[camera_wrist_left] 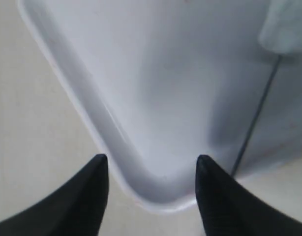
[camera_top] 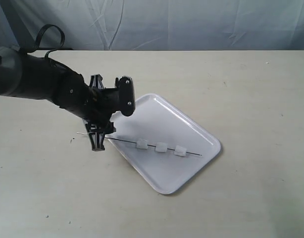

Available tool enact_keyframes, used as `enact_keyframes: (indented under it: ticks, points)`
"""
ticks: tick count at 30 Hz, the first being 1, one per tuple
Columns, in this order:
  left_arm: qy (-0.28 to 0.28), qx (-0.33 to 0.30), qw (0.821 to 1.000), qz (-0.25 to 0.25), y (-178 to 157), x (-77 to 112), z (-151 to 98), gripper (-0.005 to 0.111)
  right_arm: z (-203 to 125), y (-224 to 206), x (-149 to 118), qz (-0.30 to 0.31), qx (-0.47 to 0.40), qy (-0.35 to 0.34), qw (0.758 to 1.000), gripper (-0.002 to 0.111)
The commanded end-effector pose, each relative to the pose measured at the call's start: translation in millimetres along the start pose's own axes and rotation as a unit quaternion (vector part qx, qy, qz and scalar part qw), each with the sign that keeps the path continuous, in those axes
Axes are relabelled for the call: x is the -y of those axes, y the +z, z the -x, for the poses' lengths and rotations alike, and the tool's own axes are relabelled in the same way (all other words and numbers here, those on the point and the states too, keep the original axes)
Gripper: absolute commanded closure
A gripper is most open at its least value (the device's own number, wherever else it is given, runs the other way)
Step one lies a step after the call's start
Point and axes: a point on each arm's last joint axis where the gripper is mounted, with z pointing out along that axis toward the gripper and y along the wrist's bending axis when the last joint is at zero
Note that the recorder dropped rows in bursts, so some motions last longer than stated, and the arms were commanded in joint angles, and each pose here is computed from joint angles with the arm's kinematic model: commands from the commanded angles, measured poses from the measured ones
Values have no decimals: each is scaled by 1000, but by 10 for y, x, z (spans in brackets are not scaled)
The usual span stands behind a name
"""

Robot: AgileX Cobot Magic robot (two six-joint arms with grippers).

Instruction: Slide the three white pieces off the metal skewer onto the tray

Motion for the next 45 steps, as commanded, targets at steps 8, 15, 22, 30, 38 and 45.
enact_keyframes:
  ticks: [8,15,22,30,38,45]
  points:
    - [-26,11,1000,0,-14,-31,63,55,-113,128,-17,12,-82,-4,997,109]
    - [-16,16,994,-106,-122,-2,183,55,-114,137,-21,14,-83,-4,996,109]
    - [-7,95,986,-134,-169,15,344,55,-118,137,-21,14,-85,-3,996,109]
    - [15,84,990,-114,-154,-16,319,55,-103,139,-20,13,-77,9,997,109]
    - [5,67,987,-146,62,51,286,55,-103,139,-20,13,-77,10,997,109]
    - [9,42,987,-152,179,45,254,55,-103,139,-20,13,-77,10,997,109]
